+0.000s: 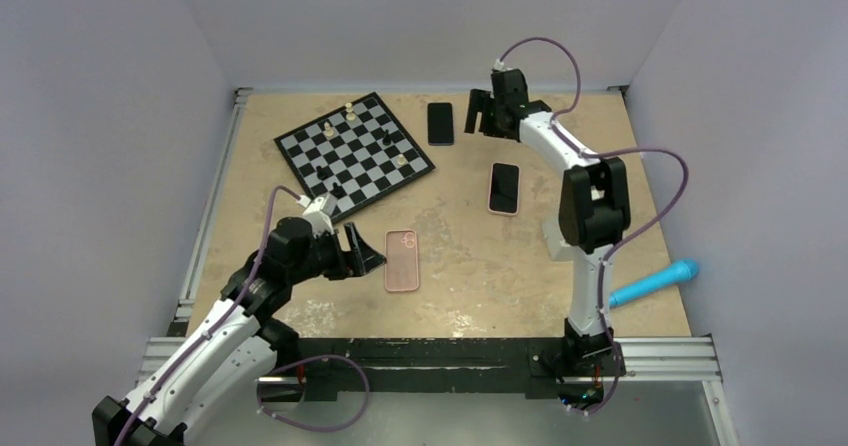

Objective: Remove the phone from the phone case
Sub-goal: Pick up the phone at the center of the board.

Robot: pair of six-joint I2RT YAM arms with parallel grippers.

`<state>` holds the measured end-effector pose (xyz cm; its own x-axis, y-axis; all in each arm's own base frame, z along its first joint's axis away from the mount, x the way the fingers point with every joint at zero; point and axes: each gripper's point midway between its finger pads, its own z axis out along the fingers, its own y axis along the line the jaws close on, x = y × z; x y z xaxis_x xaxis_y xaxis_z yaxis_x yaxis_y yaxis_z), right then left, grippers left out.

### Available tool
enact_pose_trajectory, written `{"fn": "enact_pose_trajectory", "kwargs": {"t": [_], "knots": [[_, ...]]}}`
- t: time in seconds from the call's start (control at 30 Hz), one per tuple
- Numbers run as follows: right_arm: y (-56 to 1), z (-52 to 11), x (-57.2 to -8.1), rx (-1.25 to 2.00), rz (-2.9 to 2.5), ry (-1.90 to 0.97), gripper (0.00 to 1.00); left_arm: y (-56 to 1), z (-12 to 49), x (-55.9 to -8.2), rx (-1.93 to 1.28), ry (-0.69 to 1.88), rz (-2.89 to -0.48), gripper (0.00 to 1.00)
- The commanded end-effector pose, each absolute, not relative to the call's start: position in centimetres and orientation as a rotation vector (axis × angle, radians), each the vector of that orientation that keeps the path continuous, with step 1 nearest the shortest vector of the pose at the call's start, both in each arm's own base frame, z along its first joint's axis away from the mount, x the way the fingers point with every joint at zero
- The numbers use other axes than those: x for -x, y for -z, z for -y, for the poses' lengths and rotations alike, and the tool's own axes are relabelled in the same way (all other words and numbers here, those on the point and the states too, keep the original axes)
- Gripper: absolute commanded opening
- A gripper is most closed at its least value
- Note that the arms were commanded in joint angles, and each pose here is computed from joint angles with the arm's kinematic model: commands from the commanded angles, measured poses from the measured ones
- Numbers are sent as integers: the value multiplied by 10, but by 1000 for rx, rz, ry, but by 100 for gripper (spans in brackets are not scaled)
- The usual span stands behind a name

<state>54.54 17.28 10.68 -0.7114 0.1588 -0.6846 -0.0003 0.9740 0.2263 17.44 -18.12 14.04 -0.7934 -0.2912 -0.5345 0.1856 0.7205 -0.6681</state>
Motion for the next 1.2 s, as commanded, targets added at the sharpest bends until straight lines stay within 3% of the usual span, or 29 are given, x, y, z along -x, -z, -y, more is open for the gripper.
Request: {"fn": "enact_pose_trajectory", "kwargs": {"t": [0.0,0.23,0.9,1.07,1.17], "knots": [[-110,-134,-499,-111,-2406,-48,88,-168,190,-176,85,1080,-2196,86],[-81,-113,-458,-190,-2510,120,92,-180,197,-173,93,1166,-2157,99],[-29,-117,-433,-222,-2591,21,94,-189,198,-163,54,1214,-2118,100],[-29,-123,-434,-183,-2603,-44,89,-189,198,-164,54,1213,-2116,100],[-19,-130,-431,-146,-2635,-93,77,-191,198,-165,53,1214,-2111,100]]}}
